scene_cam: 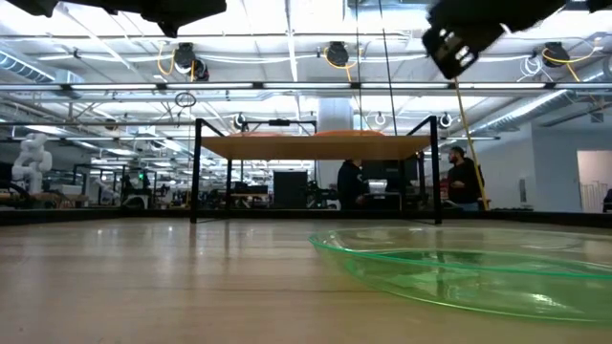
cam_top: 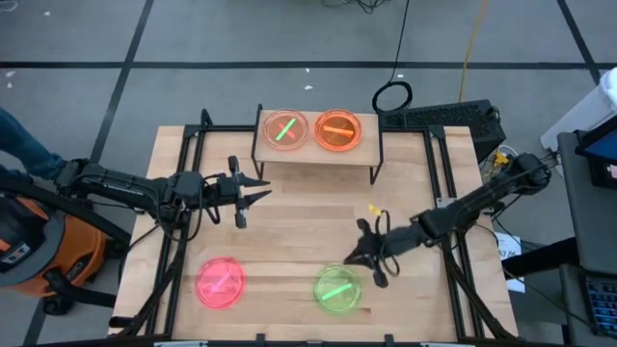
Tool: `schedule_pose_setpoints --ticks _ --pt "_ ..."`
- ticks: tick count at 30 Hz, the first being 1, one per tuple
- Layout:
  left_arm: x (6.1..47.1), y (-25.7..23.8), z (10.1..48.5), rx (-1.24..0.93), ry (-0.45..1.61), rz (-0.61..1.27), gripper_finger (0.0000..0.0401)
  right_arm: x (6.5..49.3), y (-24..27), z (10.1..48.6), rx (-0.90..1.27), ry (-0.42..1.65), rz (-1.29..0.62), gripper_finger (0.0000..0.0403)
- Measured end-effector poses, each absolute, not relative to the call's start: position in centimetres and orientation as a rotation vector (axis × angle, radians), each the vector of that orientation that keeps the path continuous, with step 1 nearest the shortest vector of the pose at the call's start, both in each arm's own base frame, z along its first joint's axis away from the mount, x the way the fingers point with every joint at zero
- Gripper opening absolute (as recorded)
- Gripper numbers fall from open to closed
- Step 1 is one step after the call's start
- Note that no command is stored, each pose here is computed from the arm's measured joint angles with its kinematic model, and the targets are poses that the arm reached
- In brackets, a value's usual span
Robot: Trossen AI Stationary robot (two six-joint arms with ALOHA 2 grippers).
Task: Place and stack plates onto a shelf
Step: Stack the green plate on top of the green plate on the shelf
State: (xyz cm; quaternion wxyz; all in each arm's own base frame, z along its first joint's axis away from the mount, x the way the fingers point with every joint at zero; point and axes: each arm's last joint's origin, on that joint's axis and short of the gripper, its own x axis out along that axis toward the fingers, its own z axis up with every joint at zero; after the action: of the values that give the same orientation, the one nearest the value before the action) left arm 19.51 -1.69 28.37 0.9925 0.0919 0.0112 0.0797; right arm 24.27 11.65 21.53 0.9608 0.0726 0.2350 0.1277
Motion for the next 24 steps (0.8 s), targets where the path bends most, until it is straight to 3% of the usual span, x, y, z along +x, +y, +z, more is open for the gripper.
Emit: schedule_pose_setpoints --ticks 5,16,24 --pt "19.5 -1.7 28.4 0.187 0.023 0.161 0.0104 23.6 13.0 19.2 0.030 0.614 0.252 0.0059" --pt "19.6 -1.0 28.3 0.158 0.027 0.197 0.0104 23.4 16.6 15.0 -0.098 0.706 0.359 0.0202" --pt "19.6 -0.9 28.2 0.132 0.032 0.199 0.0104 22.0 17.8 13.3 -0.256 0.789 0.382 0.0235"
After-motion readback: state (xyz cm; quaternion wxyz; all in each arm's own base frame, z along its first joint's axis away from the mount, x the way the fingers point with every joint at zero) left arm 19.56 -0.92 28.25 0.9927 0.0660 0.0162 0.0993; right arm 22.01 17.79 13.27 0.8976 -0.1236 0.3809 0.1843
